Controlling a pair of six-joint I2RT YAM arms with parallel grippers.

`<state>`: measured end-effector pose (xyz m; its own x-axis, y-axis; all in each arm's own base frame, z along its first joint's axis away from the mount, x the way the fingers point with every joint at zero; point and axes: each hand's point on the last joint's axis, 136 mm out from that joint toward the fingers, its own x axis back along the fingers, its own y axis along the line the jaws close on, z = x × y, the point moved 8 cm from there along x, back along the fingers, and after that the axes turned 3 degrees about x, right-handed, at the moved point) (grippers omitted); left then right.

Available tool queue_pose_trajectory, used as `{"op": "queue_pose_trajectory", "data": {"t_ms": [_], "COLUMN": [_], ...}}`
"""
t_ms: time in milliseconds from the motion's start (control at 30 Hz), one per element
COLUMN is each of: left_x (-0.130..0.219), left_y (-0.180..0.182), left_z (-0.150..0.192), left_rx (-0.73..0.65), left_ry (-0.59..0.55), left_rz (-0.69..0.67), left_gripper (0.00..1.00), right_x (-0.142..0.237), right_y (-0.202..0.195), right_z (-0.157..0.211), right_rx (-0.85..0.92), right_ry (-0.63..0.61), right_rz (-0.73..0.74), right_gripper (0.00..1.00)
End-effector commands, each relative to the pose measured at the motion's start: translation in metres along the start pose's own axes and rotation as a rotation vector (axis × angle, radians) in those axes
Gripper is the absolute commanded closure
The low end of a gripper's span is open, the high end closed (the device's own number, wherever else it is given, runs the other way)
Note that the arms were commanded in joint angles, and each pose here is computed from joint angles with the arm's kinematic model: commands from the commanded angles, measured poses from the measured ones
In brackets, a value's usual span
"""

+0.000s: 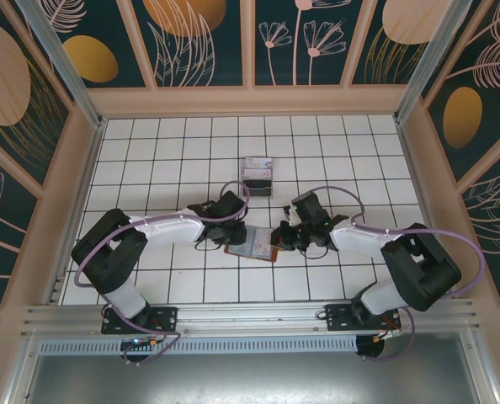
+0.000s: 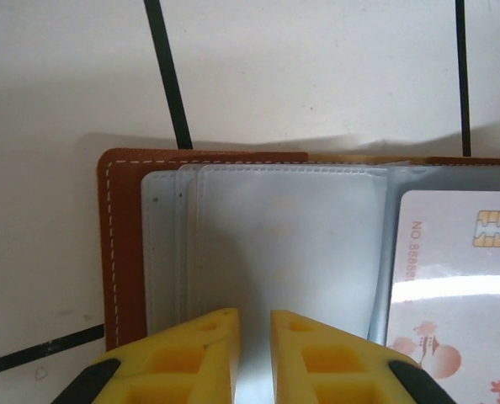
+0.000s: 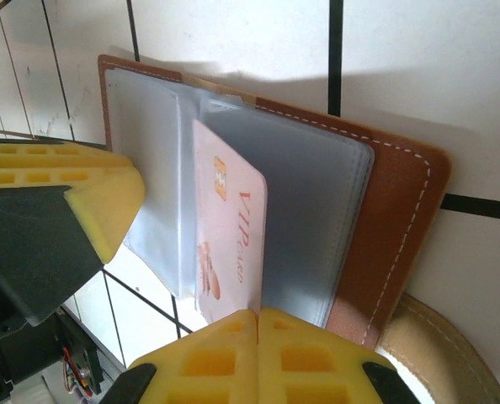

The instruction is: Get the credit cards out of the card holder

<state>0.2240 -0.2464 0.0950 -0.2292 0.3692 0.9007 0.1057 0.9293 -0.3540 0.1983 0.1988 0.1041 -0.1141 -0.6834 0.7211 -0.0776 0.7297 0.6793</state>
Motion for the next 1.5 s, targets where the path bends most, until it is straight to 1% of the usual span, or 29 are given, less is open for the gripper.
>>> {"op": "queue_pose_trajectory", "data": {"t_ms": [0, 267, 367, 567, 633, 867, 933, 1000, 1200, 1300, 1467], "left_x": [0.003, 0.017, 0.024, 0.033, 0.034, 0.035, 0.033, 0.031, 0.022, 0.017, 0.013], "left_y": [0.01, -0.001, -0.005, -0.003, 0.0, 0.02, 0.03, 0.037, 0.043, 0.044, 0.04], "left_z": [0.003, -0.007, -0.012, -0.015, -0.014, -0.011, -0.008, -0.004, 0.008, 0.013, 0.019], "left_rx": [0.043, 0.037, 0.034, 0.027, 0.024, 0.03, 0.038, 0.044, 0.025, 0.006, -0.028], "left_ry": [-0.011, -0.061, -0.086, -0.134, -0.143, -0.153, -0.146, -0.132, -0.056, -0.016, 0.038], "left_rz": [-0.041, -0.005, 0.008, -0.01, -0.019, -0.11, -0.141, -0.154, -0.142, -0.121, -0.062], "left_gripper": [0.79, 0.78, 0.77, 0.77, 0.77, 0.77, 0.77, 0.77, 0.78, 0.79, 0.82], "right_x": [0.011, 0.027, 0.035, 0.049, 0.05, 0.058, 0.058, 0.056, 0.06, 0.061, 0.056], "right_y": [0.003, 0.014, 0.021, 0.04, 0.048, 0.064, 0.068, 0.07, 0.079, 0.082, 0.078], "right_z": [-0.004, -0.018, -0.027, -0.049, -0.056, -0.08, -0.084, -0.086, -0.096, -0.1, -0.114], "right_rx": [0.03, 0.108, 0.174, 0.371, 0.451, 0.724, 0.818, 0.948, 1.243, 1.356, 1.454], "right_ry": [-0.012, -0.032, -0.052, -0.093, -0.088, -0.125, -0.116, -0.087, -0.027, 0.023, 0.105], "right_rz": [0.054, 0.14, 0.17, 0.24, 0.241, 0.318, 0.328, 0.334, 0.371, 0.39, 0.465], "right_gripper": [1.0, 1.0, 1.0, 1.0, 1.0, 1.0, 1.0, 1.0, 1.0, 1.0, 1.0]}}
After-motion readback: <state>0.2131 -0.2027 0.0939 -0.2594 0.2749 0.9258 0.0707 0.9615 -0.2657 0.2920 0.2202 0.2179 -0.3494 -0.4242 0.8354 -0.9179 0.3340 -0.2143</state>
